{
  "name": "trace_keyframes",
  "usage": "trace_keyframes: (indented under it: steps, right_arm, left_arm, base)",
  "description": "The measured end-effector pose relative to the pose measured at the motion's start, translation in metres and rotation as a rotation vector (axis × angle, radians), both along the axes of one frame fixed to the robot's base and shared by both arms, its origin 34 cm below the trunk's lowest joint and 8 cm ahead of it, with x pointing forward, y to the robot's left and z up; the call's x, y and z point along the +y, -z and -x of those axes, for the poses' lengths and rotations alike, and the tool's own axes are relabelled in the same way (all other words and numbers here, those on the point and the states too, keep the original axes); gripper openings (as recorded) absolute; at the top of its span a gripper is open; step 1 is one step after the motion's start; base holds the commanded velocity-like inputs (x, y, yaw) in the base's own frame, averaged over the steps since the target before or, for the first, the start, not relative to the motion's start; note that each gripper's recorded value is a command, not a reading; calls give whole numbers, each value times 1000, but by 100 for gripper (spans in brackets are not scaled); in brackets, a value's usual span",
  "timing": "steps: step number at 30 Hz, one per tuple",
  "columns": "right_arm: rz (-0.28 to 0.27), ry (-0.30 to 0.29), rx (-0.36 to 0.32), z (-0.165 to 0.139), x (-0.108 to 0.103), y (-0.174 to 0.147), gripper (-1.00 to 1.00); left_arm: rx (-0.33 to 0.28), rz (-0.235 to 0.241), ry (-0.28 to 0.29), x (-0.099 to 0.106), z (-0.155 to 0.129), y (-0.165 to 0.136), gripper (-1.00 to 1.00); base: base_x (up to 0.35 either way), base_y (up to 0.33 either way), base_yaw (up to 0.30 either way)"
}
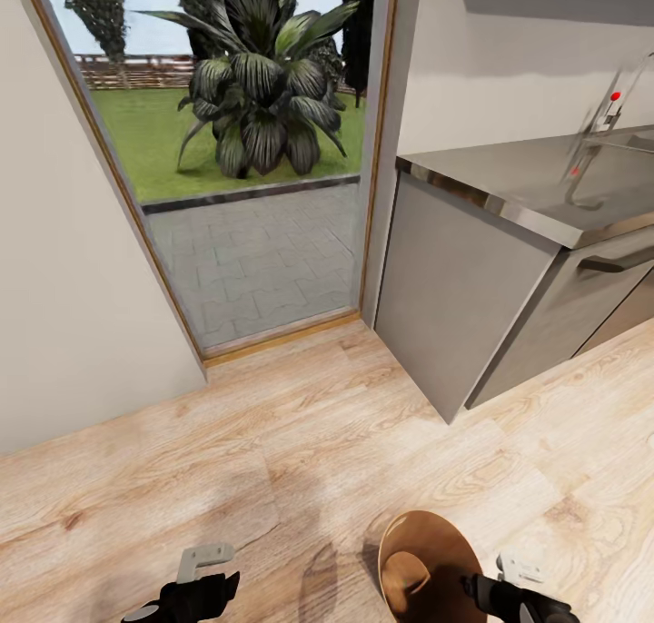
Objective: Put the three can of soda from the living room inside the tash can in the kitchen.
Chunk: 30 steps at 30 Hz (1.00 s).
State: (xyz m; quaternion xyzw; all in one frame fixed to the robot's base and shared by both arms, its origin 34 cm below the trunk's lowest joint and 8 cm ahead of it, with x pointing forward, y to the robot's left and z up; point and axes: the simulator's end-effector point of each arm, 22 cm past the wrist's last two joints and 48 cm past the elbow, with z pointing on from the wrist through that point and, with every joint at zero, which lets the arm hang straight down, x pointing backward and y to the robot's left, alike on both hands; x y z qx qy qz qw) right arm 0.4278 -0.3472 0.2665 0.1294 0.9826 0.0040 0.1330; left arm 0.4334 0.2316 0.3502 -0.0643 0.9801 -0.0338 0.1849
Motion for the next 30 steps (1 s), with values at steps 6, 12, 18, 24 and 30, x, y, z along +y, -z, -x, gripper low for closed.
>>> trace_keyframes:
  steps: [6,12,18,24,30]
  right_arm:
    - [-8,0,0,0,5,1,100]
    - [-18,5,0,0,8,1,-100]
    - [-12,0,24,1,7,7,-100]
    - [-14,-3,24,3,10,18,-100]
    - [-31,-22,-85,-47,16,-4,-100]
  left_arm:
    - [0,0,0,0,0,0,100]
    - [0,0,0,0,0,0,100]
    - [0,0,0,0,0,0,100]
    - [0,0,0,0,0,0,100]
    - [0,-2,0,2,0,0,100]
  base:
    - [0,0,0]
    - [0,0,0]
    - [0,0,0]
    - [0,0,0]
    - [0,0,0]
